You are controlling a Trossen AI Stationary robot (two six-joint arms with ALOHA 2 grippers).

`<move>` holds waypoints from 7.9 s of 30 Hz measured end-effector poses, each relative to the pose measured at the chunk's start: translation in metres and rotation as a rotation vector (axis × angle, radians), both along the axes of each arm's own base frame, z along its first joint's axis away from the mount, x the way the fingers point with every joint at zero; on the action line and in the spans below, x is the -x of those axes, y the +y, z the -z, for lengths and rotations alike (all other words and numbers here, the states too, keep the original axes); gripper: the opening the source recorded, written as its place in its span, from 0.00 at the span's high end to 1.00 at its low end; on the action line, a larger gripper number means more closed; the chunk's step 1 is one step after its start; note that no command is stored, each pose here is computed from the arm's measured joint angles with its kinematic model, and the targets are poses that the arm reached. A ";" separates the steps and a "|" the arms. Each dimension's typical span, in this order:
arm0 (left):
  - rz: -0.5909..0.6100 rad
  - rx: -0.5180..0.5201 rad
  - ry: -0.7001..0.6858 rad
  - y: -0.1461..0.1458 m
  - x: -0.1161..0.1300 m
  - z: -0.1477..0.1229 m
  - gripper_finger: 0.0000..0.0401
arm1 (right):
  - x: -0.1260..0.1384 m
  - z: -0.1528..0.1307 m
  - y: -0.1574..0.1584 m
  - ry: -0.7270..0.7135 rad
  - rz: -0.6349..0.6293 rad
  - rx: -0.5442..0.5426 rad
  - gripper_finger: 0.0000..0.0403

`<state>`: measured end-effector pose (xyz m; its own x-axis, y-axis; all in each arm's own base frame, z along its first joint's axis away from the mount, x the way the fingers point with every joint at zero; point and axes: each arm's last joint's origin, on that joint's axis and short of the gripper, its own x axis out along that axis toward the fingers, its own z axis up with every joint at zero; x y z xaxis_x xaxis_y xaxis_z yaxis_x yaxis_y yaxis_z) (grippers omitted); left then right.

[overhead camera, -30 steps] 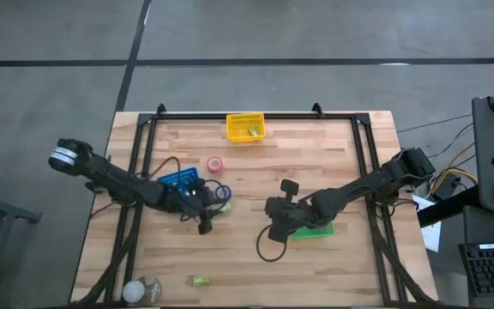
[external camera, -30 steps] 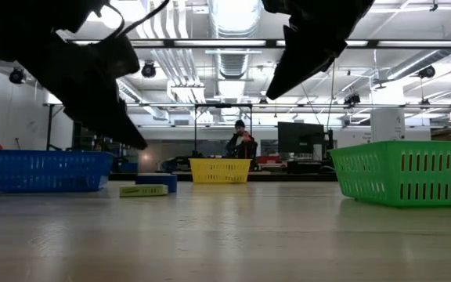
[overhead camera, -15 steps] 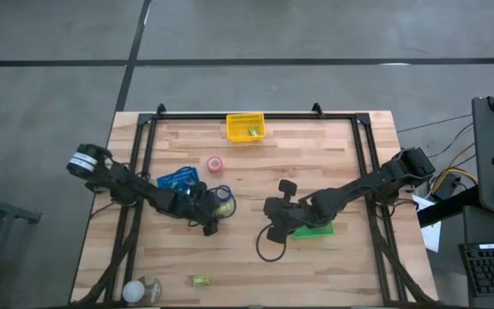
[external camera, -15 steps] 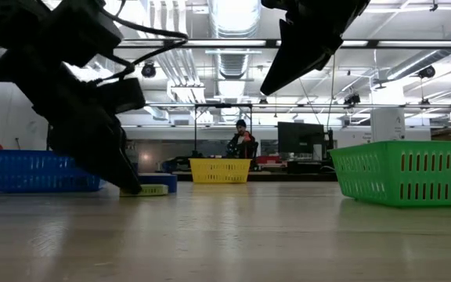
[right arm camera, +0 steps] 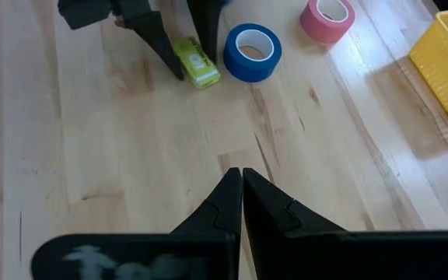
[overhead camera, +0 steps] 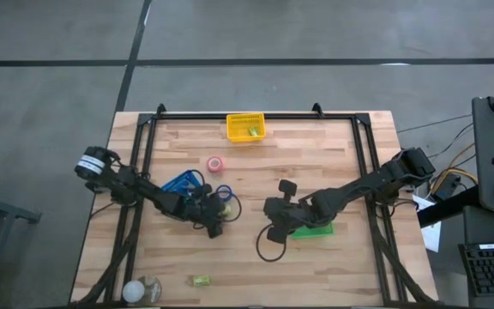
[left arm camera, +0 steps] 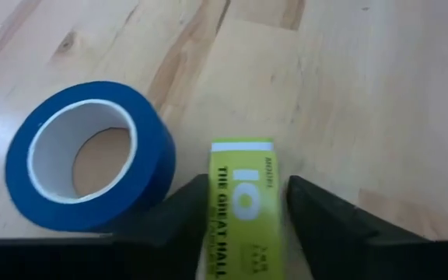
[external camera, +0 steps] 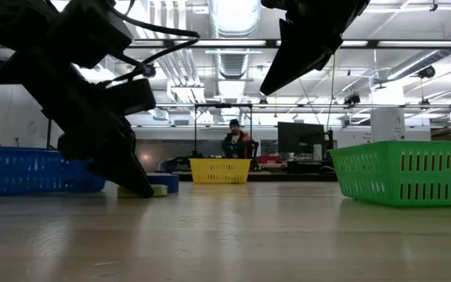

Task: Pick and place Stapler, Stapler remover, tape
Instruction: Put the top green staple into the yellow bin, then put the green staple into the yellow bin

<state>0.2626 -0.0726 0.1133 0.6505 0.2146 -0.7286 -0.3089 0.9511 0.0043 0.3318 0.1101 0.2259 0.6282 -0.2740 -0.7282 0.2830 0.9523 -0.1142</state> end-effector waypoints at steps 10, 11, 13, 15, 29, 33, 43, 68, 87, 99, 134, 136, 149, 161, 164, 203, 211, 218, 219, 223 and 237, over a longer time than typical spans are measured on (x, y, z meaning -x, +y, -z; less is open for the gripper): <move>0.050 -0.032 -0.003 0.001 0.003 -0.009 0.74 | 0.000 0.000 0.000 0.002 -0.002 0.002 0.98; 0.051 -0.032 -0.005 0.001 0.004 -0.010 0.74 | 0.000 0.000 0.000 0.002 -0.002 0.002 0.98; 0.050 -0.028 -0.020 0.001 0.004 -0.015 0.73 | 0.000 0.000 0.000 0.001 -0.002 0.002 0.98; 0.050 -0.023 -0.042 0.001 0.003 -0.020 0.70 | 0.000 0.000 0.000 0.001 -0.002 0.002 0.98; -0.050 -0.093 -0.246 0.043 -0.011 -0.085 0.71 | 0.000 0.000 0.000 -0.006 -0.003 0.000 0.98; -0.125 -0.141 -0.284 0.073 -0.014 -0.102 0.68 | 0.000 0.001 0.000 -0.002 -0.003 0.002 0.98; -0.285 -0.190 -0.329 0.151 -0.018 -0.128 0.71 | 0.002 0.006 -0.001 0.002 0.002 0.010 0.98; -0.410 -0.088 -0.267 0.274 -0.059 -0.075 0.69 | 0.002 0.008 -0.001 -0.001 -0.005 0.018 0.98; -0.422 -0.068 -0.223 0.279 -0.059 -0.072 0.45 | 0.002 0.007 -0.001 -0.003 -0.004 0.017 0.98; -0.142 -0.030 -0.200 0.199 -0.032 -0.134 0.43 | 0.003 0.010 -0.001 0.009 -0.015 0.030 0.98; 0.379 0.285 -0.141 -0.124 0.067 -0.105 0.43 | -0.005 0.007 -0.011 -0.037 -0.017 0.060 0.98; 0.367 0.291 -0.119 -0.133 0.061 -0.100 0.43 | -0.005 0.007 -0.011 -0.036 -0.019 0.061 0.98; 0.281 0.409 0.008 -0.174 0.066 -0.067 0.43 | -0.009 0.005 -0.019 -0.042 -0.043 0.098 0.98; 0.244 0.333 0.094 -0.187 0.063 -0.026 0.43 | -0.013 0.002 -0.019 -0.079 -0.059 0.106 0.98; 0.238 0.318 0.097 -0.189 0.062 -0.022 0.43 | -0.014 0.002 -0.020 -0.078 -0.067 0.114 0.98; 0.164 -0.240 0.007 -0.111 0.017 -0.049 0.70 | -0.004 -0.021 -0.010 -0.162 -0.104 0.098 0.98; -0.018 -0.445 -0.030 -0.036 -0.014 -0.086 0.68 | 0.012 -0.039 0.005 -0.216 -0.164 0.088 0.98; -0.282 -0.394 -0.052 0.069 -0.027 -0.116 0.72 | 0.015 -0.041 0.007 -0.221 -0.176 0.091 0.98; -0.282 -0.379 -0.058 0.084 -0.028 -0.120 0.72 | 0.016 -0.041 0.007 -0.225 -0.176 0.089 0.98; -0.251 -0.273 -0.150 0.141 -0.029 -0.131 0.68 | 0.019 -0.037 0.005 -0.230 -0.169 0.082 0.98; -0.299 -0.162 -0.221 0.253 -0.030 -0.104 0.68 | 0.046 -0.023 -0.006 -0.310 -0.117 0.018 0.98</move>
<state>0.2923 0.1804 0.2175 0.6791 0.5188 -0.5193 -0.5821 0.8116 0.0495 0.2857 0.1038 0.2485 0.8474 -0.1976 -0.4929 0.1954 0.9791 -0.0565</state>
